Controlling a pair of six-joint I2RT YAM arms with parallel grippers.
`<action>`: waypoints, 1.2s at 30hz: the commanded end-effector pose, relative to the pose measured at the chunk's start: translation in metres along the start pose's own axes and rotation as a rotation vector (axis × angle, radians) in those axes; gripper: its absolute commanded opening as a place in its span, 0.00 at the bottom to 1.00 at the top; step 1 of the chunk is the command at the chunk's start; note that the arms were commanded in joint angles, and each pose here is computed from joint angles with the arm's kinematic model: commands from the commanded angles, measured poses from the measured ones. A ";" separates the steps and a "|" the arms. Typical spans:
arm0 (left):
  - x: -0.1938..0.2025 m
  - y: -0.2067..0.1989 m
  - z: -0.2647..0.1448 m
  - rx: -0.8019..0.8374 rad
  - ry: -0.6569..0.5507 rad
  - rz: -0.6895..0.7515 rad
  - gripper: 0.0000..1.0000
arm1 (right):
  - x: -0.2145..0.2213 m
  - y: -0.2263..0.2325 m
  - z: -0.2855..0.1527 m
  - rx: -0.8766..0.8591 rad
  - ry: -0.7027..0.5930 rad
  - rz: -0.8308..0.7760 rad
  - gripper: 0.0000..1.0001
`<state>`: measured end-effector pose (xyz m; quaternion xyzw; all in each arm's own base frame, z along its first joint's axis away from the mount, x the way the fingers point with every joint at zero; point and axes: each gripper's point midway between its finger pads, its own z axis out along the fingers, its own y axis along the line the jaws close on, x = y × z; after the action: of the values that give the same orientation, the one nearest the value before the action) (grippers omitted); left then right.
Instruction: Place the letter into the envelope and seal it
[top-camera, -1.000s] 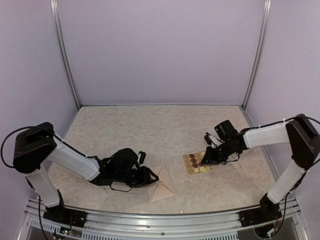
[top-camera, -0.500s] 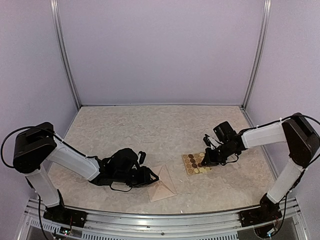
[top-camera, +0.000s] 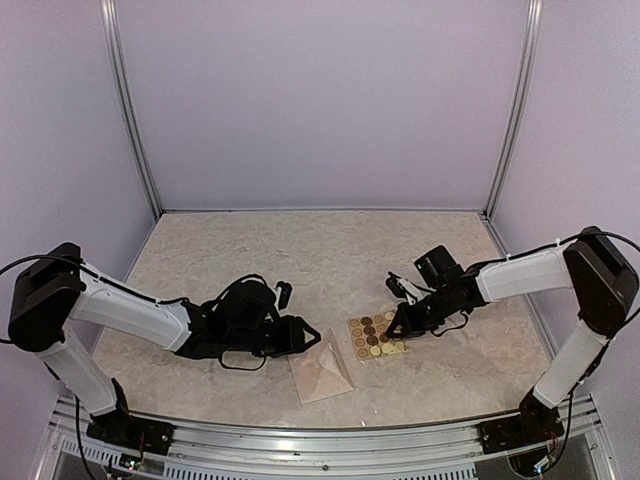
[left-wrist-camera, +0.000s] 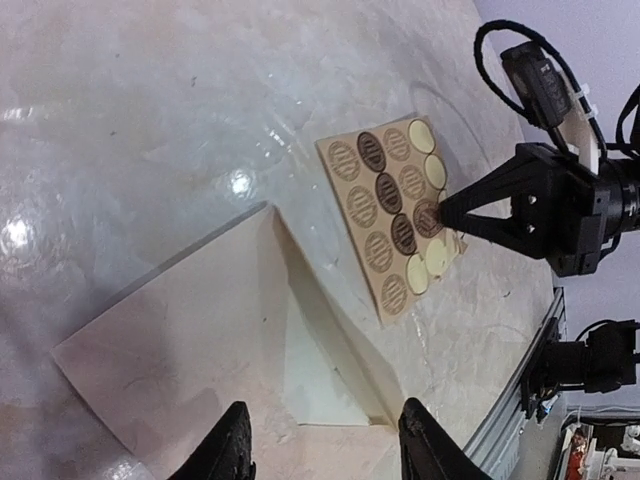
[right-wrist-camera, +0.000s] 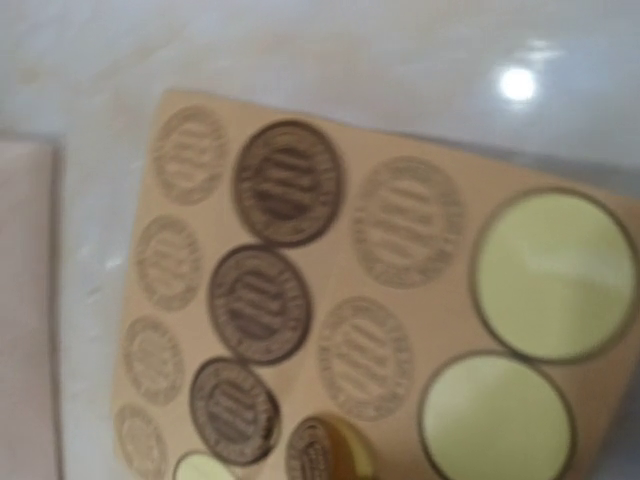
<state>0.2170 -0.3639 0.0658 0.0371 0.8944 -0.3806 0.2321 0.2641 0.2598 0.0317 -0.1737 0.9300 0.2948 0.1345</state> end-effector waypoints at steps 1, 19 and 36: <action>-0.029 -0.037 0.002 0.048 -0.060 0.092 0.46 | -0.006 0.037 0.007 -0.068 -0.002 -0.143 0.00; -0.025 -0.058 0.062 0.148 -0.013 0.097 0.36 | -0.009 0.067 0.009 -0.059 -0.025 -0.190 0.00; -0.040 -0.072 0.024 0.131 -0.037 0.162 0.40 | -0.003 0.093 -0.030 -0.160 -0.136 -0.066 0.00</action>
<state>0.2478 -0.4188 0.1216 0.0943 0.8532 -0.4224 0.2911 0.2316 0.3058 0.0887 -0.2058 0.8976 0.3439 0.1836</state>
